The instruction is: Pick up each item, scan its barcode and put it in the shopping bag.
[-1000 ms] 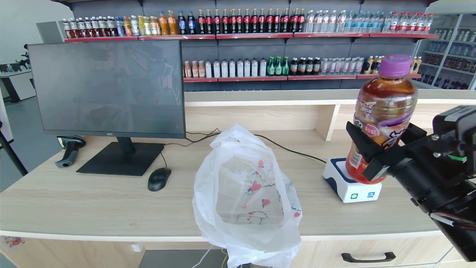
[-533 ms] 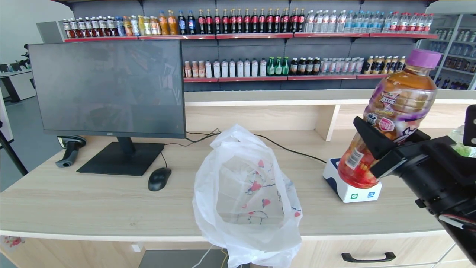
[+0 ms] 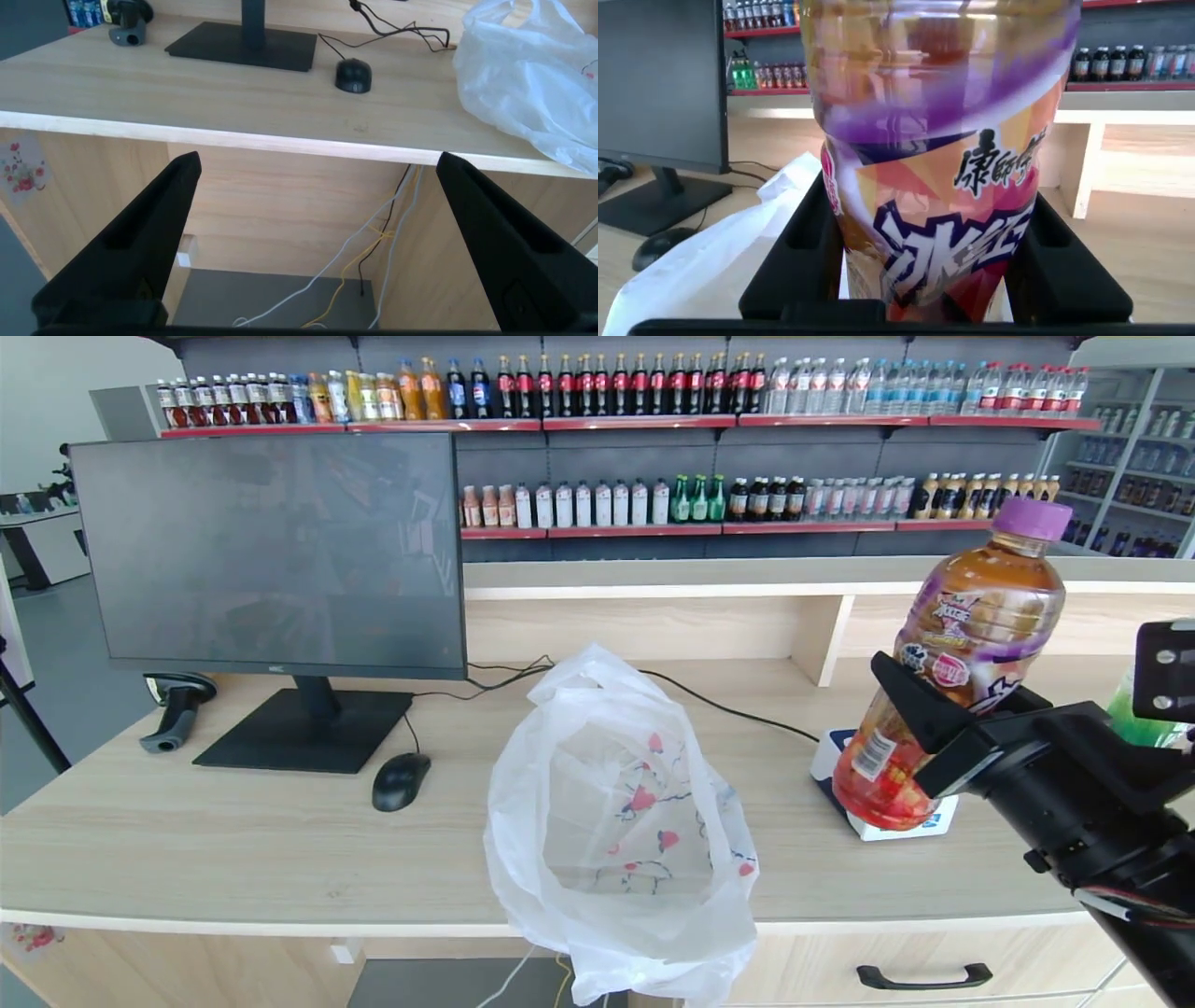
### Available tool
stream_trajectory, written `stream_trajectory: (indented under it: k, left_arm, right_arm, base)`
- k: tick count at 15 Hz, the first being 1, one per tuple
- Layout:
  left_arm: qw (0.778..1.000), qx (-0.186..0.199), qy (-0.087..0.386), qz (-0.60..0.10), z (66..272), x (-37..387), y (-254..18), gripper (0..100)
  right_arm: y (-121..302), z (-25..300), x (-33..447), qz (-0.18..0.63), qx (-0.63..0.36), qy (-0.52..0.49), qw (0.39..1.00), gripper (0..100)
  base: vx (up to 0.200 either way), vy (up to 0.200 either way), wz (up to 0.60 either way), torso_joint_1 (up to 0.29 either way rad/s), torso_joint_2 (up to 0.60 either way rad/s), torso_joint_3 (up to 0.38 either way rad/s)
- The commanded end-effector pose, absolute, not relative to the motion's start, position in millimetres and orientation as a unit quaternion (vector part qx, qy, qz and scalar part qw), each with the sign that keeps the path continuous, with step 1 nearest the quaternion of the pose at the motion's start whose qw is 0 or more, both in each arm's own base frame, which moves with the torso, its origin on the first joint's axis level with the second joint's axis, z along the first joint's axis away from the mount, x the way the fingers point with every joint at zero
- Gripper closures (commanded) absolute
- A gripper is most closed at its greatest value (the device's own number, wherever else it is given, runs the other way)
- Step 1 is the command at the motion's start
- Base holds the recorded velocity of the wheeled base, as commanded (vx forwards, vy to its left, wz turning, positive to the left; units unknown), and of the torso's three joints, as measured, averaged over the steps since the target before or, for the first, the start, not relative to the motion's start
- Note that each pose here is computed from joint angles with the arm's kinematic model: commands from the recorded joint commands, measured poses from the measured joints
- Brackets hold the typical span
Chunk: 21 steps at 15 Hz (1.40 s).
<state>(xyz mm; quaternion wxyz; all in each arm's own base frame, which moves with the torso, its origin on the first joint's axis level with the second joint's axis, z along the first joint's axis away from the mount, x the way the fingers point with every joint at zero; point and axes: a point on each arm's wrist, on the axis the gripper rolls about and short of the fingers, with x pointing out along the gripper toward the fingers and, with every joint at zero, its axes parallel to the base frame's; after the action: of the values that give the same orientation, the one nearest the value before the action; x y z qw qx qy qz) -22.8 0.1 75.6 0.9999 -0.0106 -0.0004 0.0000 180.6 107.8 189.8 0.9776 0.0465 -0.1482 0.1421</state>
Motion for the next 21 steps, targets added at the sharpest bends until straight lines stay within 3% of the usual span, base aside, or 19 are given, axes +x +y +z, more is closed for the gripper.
stream_trajectory:
  k: [1, 21]
  left_arm:
    - [1.000, -0.011, -0.001, 0.000, 76, -23, 0, 0]
    - [1.000, -0.011, -0.002, 0.000, 76, -23, 0, 0]
  right_arm:
    - [108, 187, 180, 0.145, 0.045, -0.143, 0.978, 100]
    - [87, 164, 166, 0.102, -0.015, -0.100, 0.990, 100]
  base:
    - [0.000, 0.000, 0.00, 0.000, 0.00, 0.000]
    - [0.000, 0.000, 0.00, 0.000, 0.00, 0.000]
